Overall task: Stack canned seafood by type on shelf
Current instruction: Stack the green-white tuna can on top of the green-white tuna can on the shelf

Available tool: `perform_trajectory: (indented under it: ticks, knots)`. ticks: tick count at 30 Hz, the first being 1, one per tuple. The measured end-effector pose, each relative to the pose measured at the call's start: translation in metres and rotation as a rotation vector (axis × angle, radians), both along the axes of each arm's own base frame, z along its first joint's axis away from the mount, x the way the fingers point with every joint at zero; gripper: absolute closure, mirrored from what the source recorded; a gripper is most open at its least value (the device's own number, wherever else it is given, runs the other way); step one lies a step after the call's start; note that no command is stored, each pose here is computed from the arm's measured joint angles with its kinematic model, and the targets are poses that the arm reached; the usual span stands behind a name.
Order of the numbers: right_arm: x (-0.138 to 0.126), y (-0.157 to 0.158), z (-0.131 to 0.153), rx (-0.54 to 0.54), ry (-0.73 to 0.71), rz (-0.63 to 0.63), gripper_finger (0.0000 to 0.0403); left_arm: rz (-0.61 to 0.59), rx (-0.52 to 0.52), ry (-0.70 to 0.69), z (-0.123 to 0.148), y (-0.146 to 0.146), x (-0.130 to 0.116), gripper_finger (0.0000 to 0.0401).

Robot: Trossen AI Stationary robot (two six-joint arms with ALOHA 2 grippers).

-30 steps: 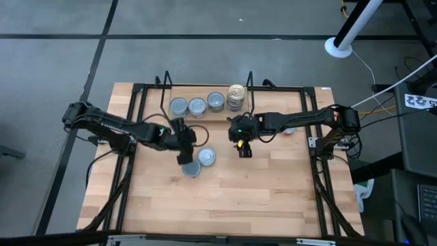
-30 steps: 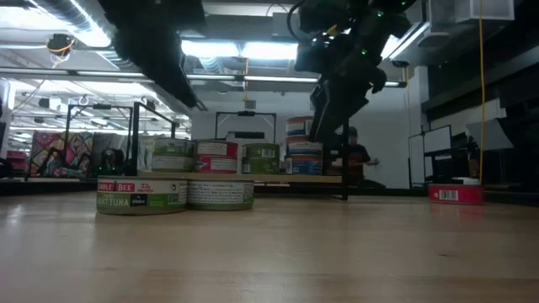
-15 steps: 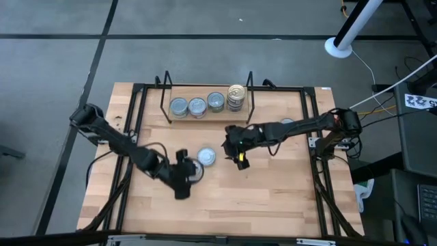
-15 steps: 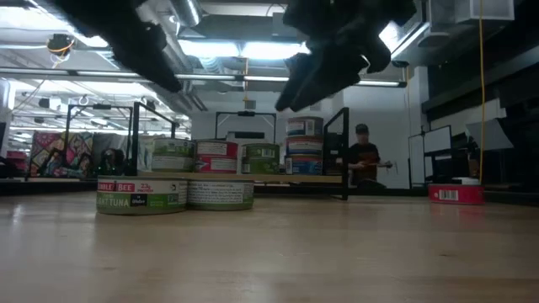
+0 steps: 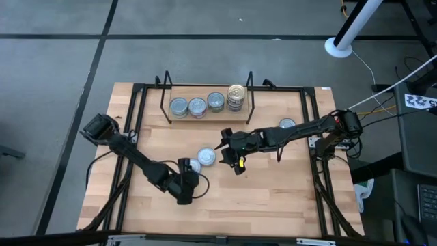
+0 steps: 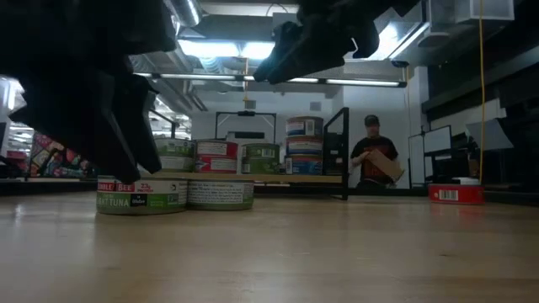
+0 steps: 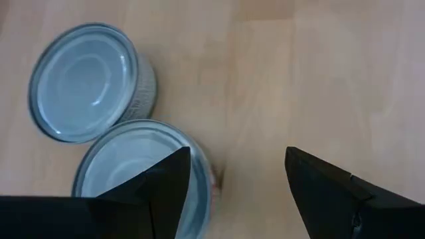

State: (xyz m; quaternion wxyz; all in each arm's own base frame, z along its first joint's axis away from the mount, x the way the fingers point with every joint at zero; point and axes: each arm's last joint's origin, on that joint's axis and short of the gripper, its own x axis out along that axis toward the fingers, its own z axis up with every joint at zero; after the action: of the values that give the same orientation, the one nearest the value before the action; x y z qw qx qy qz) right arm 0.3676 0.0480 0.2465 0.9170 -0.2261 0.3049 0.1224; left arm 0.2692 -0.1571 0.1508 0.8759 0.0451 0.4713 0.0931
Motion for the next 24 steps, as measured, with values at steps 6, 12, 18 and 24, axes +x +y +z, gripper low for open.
perform_trajectory:
  ticks: [6,12,18,24]
  knots:
    - [0.0001,0.0000,-0.0001,0.000,-0.001,0.000,0.0150,0.021,0.052,-0.008,-0.0034,0.0015,0.0005,0.0160]
    - [0.0001,0.0000,-0.0001,0.000,0.000,0.000,0.0150,0.049,0.059,0.019,-0.0048,0.0040,-0.0024,0.0160]
    - [0.0000,0.0000,-0.0003,0.000,0.002,0.000,0.0150,0.042,0.084,0.052,-0.0059,0.0058,-0.0052,0.0184]
    - [-0.0001,0.0000,-0.0003,0.000,0.003,0.001,0.0150,0.039,0.073,0.066,-0.0067,0.0059,-0.0061,0.0218]
